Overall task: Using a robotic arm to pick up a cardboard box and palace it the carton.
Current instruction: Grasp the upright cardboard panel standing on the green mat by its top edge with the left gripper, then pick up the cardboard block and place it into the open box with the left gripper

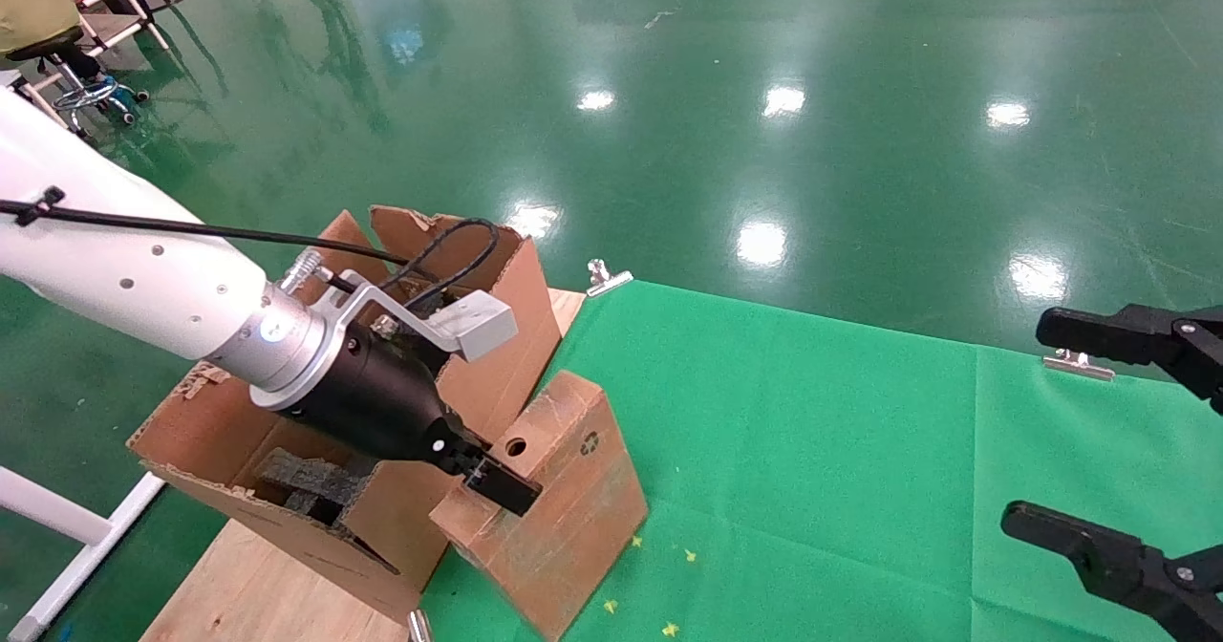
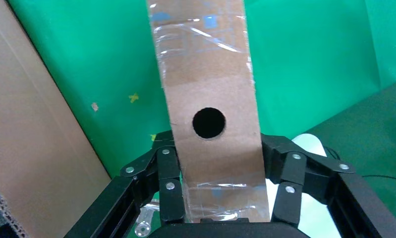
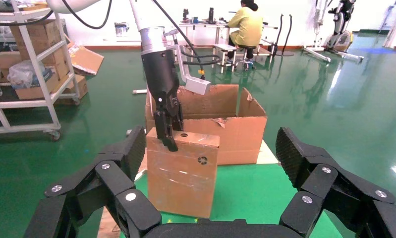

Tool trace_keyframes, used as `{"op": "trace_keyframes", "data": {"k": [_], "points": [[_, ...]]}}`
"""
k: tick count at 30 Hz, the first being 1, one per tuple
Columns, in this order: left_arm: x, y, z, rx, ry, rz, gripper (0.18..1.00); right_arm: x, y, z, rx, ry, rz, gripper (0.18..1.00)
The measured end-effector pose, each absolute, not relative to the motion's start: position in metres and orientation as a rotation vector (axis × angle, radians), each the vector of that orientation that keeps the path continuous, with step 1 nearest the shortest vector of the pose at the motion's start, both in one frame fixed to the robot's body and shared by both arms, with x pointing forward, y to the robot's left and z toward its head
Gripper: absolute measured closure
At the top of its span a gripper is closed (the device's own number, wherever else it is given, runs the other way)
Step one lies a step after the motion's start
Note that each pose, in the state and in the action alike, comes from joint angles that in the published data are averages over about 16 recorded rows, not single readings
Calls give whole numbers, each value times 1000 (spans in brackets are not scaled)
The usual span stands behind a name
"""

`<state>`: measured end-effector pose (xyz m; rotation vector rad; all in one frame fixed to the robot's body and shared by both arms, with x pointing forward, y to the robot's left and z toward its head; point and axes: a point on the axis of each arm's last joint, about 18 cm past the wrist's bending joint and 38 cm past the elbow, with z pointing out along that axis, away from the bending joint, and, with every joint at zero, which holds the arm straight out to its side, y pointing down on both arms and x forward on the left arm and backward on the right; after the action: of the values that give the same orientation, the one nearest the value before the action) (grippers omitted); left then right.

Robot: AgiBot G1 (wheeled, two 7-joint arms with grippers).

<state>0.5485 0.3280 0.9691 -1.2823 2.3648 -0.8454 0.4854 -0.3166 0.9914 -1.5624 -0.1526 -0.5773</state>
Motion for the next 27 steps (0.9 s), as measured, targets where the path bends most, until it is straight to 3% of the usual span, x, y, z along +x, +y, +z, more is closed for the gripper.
{"op": "trace_keyframes", "data": {"k": [6, 12, 20, 27], "points": [[548, 330, 984, -1248, 2341, -902, 788, 485, -317, 991, -1562, -153, -577, 216], [544, 340, 1026, -1163, 2254, -1029, 846, 485, -317, 991, -1562, -153, -577, 187], [532, 385, 1105, -1063, 2013, -1168, 865, 485, -317, 991, -1562, -153, -577, 178], [523, 451, 1136, -1123, 1817, -1148, 870, 485, -317, 991, -1562, -153, -577, 178]]}}
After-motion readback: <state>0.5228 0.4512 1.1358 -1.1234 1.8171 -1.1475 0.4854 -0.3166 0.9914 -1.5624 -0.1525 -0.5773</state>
